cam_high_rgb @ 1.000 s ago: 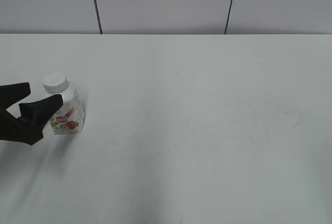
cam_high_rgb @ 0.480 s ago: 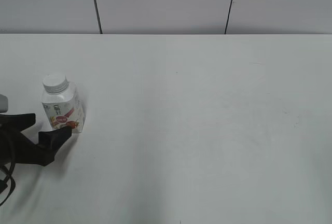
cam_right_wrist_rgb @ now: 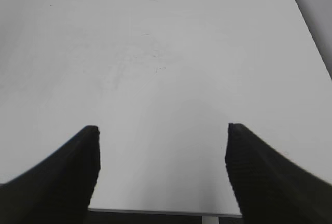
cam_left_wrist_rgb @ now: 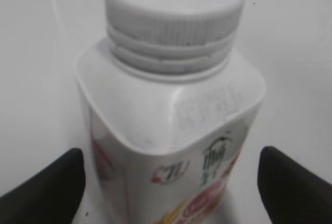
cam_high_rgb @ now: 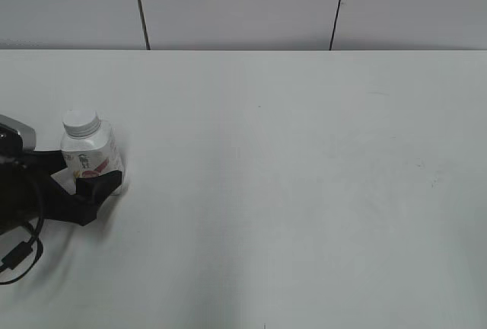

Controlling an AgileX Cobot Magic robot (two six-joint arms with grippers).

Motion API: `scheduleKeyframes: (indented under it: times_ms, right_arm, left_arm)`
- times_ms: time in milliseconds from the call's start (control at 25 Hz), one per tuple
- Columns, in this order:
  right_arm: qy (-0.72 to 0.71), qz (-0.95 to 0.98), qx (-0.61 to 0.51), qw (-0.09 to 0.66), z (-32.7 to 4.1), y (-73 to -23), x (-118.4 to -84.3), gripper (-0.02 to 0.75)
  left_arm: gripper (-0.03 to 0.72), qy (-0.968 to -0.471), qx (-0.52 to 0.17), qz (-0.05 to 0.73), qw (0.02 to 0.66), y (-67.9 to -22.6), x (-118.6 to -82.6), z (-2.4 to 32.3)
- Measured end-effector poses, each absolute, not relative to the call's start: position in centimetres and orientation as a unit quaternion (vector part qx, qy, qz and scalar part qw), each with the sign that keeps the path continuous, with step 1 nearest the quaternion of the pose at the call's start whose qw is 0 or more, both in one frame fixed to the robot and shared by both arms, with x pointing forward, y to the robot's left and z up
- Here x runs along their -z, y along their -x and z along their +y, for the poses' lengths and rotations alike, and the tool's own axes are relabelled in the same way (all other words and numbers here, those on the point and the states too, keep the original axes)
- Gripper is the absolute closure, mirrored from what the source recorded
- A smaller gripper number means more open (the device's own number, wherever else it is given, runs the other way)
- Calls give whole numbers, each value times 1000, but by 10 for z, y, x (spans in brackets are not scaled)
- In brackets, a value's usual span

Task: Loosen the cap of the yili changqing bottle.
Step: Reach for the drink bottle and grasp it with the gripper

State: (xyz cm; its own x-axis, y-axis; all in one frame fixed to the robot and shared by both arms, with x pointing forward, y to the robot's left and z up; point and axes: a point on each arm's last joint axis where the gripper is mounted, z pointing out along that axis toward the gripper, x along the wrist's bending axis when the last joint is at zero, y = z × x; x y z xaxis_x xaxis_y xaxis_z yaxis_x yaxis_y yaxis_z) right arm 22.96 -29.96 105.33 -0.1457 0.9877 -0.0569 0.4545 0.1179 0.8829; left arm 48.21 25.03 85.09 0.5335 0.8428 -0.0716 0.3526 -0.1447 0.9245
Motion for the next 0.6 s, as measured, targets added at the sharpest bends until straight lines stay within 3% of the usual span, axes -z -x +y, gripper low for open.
scheduleKeyframes:
  times_ms: [320, 600]
  right_arm:
    - [-548, 657, -373, 358, -300, -230, -1053, 146]
    - [-548, 658, -375, 356, -300, -230, -1053, 146]
  left_arm:
    - [94, -721, -244, 393, 516, -501, -846, 247]
    - [181, -721, -244, 392, 517, -501, -846, 247]
